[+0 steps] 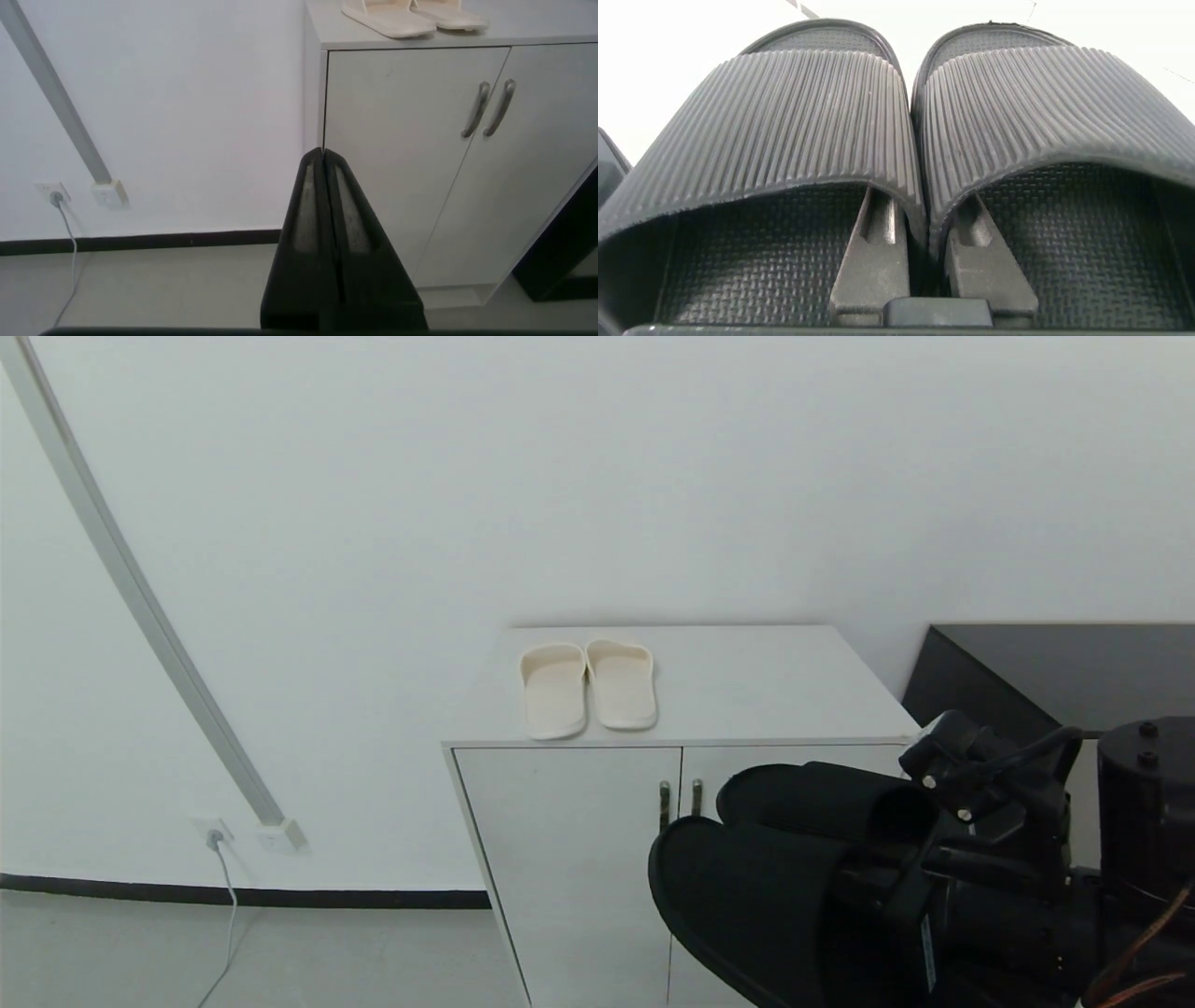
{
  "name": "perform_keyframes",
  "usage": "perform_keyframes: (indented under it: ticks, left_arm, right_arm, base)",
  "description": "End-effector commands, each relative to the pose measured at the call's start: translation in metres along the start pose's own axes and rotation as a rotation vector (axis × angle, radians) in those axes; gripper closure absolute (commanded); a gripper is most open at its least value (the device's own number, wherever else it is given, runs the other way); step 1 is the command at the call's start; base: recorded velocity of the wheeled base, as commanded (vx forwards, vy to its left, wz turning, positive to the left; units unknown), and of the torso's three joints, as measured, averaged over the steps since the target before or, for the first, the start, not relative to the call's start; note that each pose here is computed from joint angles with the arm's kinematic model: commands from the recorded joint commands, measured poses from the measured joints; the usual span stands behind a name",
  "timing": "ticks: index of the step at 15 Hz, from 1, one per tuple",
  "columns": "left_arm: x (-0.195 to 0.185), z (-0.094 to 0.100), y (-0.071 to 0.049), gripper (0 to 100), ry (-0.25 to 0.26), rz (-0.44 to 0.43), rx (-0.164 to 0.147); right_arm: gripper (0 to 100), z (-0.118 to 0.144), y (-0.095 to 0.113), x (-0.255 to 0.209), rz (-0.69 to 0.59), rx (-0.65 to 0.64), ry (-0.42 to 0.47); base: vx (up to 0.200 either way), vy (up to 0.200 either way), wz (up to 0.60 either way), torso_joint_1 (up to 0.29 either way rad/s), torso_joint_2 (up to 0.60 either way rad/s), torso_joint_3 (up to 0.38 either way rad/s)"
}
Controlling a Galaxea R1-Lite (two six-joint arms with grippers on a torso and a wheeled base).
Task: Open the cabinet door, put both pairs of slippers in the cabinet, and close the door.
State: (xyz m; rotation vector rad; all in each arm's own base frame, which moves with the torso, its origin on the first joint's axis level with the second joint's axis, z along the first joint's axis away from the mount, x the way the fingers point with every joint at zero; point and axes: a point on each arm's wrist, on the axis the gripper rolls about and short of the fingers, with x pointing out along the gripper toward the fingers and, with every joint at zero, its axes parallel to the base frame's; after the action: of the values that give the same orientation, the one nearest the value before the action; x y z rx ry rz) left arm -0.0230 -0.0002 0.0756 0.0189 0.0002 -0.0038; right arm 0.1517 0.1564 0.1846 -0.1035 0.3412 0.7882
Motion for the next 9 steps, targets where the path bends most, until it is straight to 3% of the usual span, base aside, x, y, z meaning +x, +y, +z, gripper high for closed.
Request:
perform_keyframes:
  ticks: [1, 6, 7, 9]
  left_arm:
    - [0.0001, 0.0000, 0.0000, 100, 0.001, 0.001, 0.001]
    - [0.0001, 0.0000, 0.0001, 100, 0.001, 0.005, -0.010]
    - [0.0001, 0.0000, 0.0001, 0, 0.001, 0.005, -0.014]
    - [0.0001, 0.0000, 0.0001, 0, 0.001, 0.004, -0.014]
  right_arm:
    - [100, -0.0009, 0.0001, 0.0010, 0.001, 0.000, 0.004]
    - [100, -0.0013, 0.0000, 0.0002, -0.001, 0.000, 0.004]
    - [100, -0.0009, 0.0000, 0.0003, -0.001, 0.000, 0.003]
    - [100, -0.0012, 0.0000, -0.0001, -0.002, 0.000, 0.004]
  base:
    - [0.000, 0.000, 0.00, -0.027, 0.07, 0.051]
    - [0.000, 0.000, 0.00, -0.189, 0.46, 0.259]
    - [0.000, 0.000, 0.00, -0.217, 0.54, 0.315]
    - [0.000, 0.000, 0.00, -0.217, 0.53, 0.310]
